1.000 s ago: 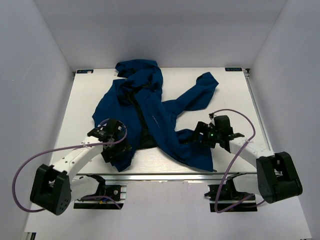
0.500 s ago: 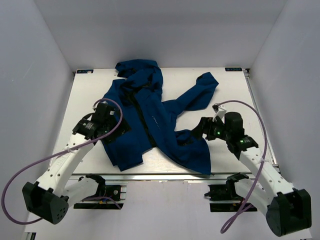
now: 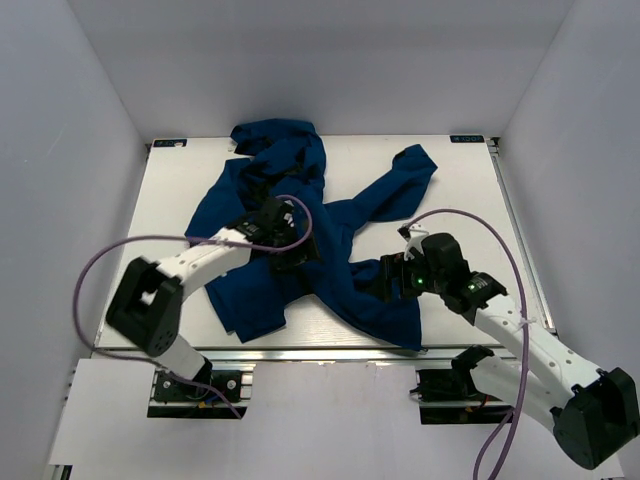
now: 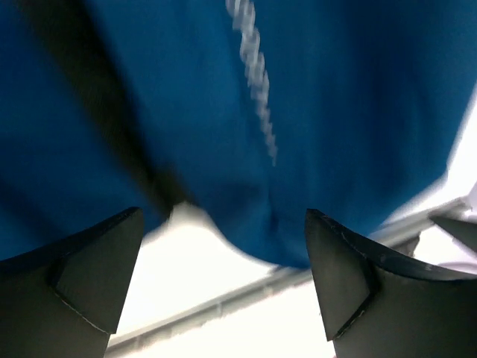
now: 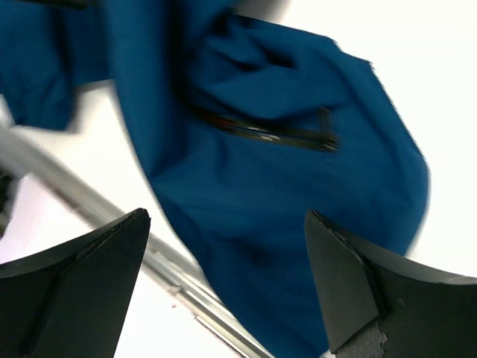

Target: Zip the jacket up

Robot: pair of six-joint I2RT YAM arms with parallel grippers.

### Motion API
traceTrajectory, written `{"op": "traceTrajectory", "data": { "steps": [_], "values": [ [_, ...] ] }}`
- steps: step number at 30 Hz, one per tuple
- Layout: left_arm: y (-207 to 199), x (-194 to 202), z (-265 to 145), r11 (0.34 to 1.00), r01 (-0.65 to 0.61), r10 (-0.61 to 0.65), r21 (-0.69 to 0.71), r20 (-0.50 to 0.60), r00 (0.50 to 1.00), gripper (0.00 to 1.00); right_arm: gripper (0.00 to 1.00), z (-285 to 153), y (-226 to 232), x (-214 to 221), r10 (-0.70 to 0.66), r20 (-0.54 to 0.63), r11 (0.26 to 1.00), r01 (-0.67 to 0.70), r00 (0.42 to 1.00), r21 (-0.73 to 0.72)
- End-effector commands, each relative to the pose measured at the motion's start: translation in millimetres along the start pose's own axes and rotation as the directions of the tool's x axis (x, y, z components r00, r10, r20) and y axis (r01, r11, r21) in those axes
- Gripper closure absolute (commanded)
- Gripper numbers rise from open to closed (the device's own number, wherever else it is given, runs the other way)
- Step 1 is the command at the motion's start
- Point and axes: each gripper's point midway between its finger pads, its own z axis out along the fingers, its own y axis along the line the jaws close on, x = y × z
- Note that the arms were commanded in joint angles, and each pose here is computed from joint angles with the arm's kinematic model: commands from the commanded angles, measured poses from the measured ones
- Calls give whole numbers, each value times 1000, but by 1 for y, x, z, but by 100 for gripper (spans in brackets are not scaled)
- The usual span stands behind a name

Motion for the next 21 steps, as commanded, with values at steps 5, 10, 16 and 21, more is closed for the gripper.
{"op": "traceTrajectory", "data": {
  "steps": [5,10,16,21],
  "values": [
    [-40,-55,59,994,-108,107,29,6,994,2,11,7,-45,19,108,-54,963,-92,993,252],
    [-37,-73,78,993,-109,109,-43,3,994,69,11,14,-48,30,142,-86,958,-115,986,262],
    [-44,-92,47,991,-126,130,-49,98,987,100,11,24,-49,33,129,-112,964,-98,985,247],
    [-42,-107,0,988,-139,148,-61,195,970,100,11,32,-50,32,106,-120,969,-76,987,234]
  ]
}}
